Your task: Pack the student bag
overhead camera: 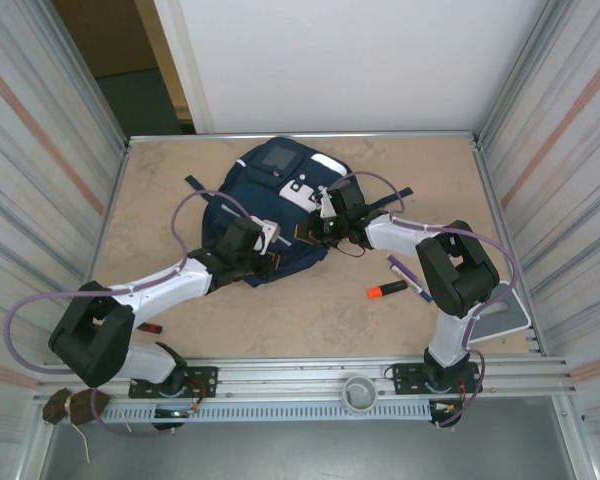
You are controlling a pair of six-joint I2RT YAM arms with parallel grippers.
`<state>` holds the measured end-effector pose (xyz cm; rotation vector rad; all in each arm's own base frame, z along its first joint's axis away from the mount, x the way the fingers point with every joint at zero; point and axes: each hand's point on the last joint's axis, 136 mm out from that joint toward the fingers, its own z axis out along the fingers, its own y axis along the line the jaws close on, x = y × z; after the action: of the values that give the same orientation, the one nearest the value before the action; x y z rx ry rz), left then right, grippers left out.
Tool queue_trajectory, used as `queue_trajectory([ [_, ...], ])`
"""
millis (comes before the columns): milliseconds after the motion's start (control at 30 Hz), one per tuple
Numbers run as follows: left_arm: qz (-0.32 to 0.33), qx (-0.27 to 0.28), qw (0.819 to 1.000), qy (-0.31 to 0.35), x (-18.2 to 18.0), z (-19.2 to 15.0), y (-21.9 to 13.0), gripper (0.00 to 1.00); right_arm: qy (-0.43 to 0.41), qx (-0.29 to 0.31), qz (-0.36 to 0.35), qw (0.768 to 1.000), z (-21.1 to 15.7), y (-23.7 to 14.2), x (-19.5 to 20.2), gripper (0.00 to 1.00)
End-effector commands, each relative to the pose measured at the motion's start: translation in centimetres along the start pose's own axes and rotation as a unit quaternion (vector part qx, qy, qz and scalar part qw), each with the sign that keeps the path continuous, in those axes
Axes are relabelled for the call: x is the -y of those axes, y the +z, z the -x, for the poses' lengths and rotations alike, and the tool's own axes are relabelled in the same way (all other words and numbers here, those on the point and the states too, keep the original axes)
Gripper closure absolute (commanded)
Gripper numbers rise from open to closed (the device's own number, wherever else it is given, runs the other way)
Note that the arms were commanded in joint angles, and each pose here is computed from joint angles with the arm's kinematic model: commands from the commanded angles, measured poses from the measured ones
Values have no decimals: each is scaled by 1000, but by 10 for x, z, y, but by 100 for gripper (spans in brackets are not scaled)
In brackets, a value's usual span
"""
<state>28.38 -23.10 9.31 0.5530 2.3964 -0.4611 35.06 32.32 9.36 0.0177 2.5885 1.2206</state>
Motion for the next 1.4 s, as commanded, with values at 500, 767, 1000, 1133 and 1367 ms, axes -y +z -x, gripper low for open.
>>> queue_trajectory([
  [500, 63, -3, 997, 46, -17, 7, -17, 100, -44, -35, -26, 998, 32, -57, 37, 100],
  [767, -39, 19, 998, 40, 62, 30, 2, 100, -34, 9, -48, 998, 56, -95, 42, 76],
  [1000, -50, 24, 997, 44, 79, 36, 8, 100, 4, 27, -40, 999, 15, -115, 49, 53],
  [1133, -51, 23, 997, 47, 79, 33, 9, 100, 12, 21, -30, 999, 1, -106, 50, 49],
  [1367, -37, 11, 998, 53, 71, 22, 8, 100, 5, -1, -16, 1000, -1, -80, 42, 56],
])
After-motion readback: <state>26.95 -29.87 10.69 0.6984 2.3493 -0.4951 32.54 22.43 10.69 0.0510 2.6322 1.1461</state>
